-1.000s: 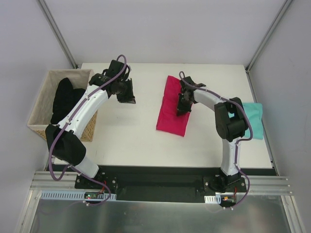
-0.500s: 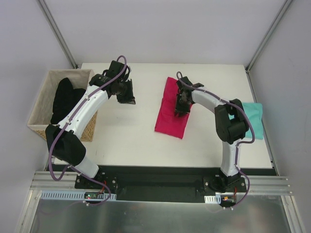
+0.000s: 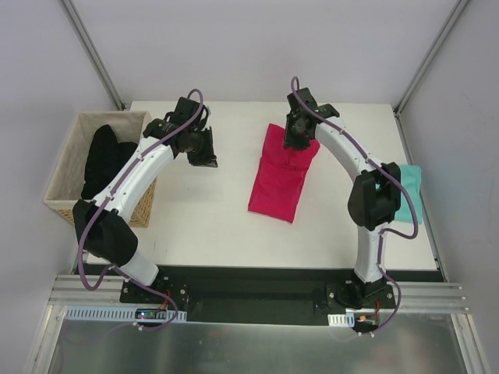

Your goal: Fold and stack the t-shirts

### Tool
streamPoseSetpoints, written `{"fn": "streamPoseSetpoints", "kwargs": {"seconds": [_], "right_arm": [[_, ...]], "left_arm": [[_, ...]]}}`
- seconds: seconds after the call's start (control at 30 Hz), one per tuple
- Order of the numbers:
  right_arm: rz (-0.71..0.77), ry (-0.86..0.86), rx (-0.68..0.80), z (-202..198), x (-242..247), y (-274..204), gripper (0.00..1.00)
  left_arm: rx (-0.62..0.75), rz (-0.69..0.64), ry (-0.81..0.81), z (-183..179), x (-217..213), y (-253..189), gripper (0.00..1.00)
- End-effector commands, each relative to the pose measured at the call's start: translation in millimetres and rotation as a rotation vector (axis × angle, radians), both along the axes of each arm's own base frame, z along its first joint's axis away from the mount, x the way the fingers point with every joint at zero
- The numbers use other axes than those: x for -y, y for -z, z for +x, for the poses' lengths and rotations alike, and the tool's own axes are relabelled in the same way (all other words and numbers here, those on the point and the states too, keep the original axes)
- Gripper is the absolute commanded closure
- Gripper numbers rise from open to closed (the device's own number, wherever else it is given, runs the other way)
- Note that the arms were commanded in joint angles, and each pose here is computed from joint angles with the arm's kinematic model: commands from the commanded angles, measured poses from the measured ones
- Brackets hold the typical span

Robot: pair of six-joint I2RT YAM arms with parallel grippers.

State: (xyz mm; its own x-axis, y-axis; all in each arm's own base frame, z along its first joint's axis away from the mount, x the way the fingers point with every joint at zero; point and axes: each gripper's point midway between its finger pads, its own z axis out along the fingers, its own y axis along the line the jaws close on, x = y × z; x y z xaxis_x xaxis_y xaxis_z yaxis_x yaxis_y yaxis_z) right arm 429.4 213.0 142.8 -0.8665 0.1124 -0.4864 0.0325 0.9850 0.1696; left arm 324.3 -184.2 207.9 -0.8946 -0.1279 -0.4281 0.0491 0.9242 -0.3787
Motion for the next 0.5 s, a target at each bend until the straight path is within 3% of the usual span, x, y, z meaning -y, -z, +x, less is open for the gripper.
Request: {"fn": "streamPoseSetpoints", "kwargs": {"seconds": [0.0, 0.27, 0.47], "right_arm": [[-0.049, 0.074, -0.072, 14.6, 36.4, 16.1, 0.7], [-0.067, 0.115, -0.108, 50.0, 72.2, 43.8, 0.86], [-0.08, 0.135, -0.079, 68.6, 89.1, 40.2, 0.86]], "left_arm": [[0.047, 0.0, 0.034, -0.9, 1.6, -11.6, 1.0], [0.034, 0.01, 0.037, -1.5, 0.9, -5.9, 1.0], [0.029, 0.009, 0.041, 1.4, 2.9, -5.2, 1.0]]}}
